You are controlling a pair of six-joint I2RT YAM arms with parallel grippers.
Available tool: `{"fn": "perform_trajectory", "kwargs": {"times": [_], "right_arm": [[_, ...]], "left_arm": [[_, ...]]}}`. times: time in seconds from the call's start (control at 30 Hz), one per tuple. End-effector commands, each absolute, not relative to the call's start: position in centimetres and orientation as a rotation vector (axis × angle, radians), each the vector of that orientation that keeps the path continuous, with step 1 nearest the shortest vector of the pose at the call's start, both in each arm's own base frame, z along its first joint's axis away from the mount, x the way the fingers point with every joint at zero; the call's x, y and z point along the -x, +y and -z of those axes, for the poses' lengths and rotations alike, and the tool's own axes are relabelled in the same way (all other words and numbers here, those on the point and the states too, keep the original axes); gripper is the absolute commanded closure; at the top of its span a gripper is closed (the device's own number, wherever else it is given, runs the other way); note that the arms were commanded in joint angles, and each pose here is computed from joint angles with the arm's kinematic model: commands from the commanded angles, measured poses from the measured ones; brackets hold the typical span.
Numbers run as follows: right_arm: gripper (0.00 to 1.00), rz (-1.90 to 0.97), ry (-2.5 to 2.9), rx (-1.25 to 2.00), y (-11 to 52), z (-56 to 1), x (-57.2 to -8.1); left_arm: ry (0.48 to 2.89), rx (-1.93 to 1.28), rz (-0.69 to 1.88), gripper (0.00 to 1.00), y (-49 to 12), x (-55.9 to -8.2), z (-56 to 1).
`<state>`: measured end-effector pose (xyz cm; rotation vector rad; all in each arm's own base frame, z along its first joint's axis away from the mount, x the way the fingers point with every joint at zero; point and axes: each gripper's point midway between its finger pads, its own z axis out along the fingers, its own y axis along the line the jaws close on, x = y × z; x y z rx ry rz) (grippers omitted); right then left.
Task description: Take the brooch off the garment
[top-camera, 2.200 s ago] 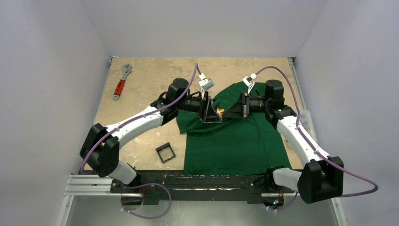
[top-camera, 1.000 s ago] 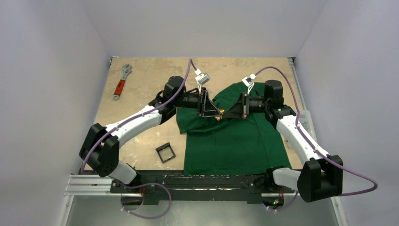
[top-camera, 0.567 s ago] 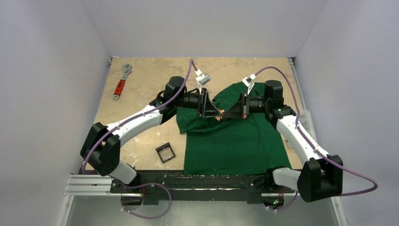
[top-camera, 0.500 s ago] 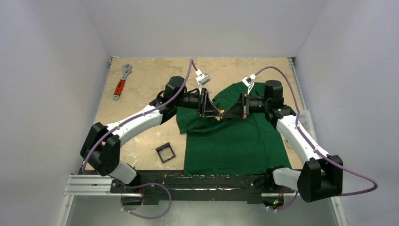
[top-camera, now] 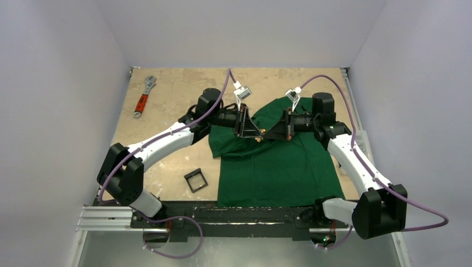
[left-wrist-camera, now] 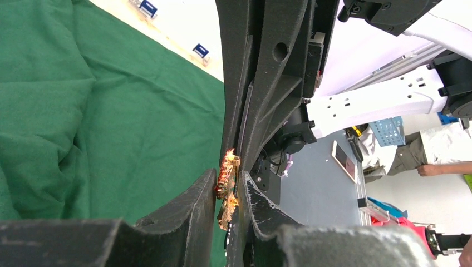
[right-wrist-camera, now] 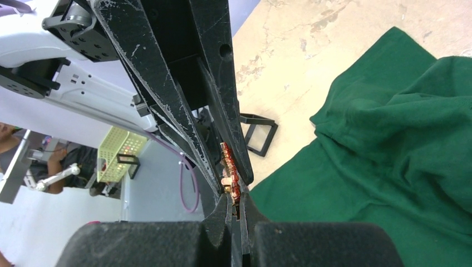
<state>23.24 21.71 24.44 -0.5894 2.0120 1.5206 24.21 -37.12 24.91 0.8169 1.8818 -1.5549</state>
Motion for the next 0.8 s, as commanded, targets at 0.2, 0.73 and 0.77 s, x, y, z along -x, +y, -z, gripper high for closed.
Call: {"fn": "perform_trajectory", "kwargs": {"times": [0.2, 0.73, 0.77], "right_arm": [[1.0, -1.498, 1.903, 0.755, 22.0, -26.8, -22.2], [1.0, -1.492, 1.9, 0.821, 22.0, -26.5, -21.7], [1.0, -1.488, 1.9, 0.828, 21.9, -26.4, -21.7]], "left_arm": [[1.883, -0.824, 1.503, 0.84, -37.8, -25.5, -24.7], [1.88, -0.892, 1.506, 0.84, -38.9, -25.2, -24.2], [1.877, -0.898, 1.507, 0.84, -38.9, -25.1, -24.3]]}}
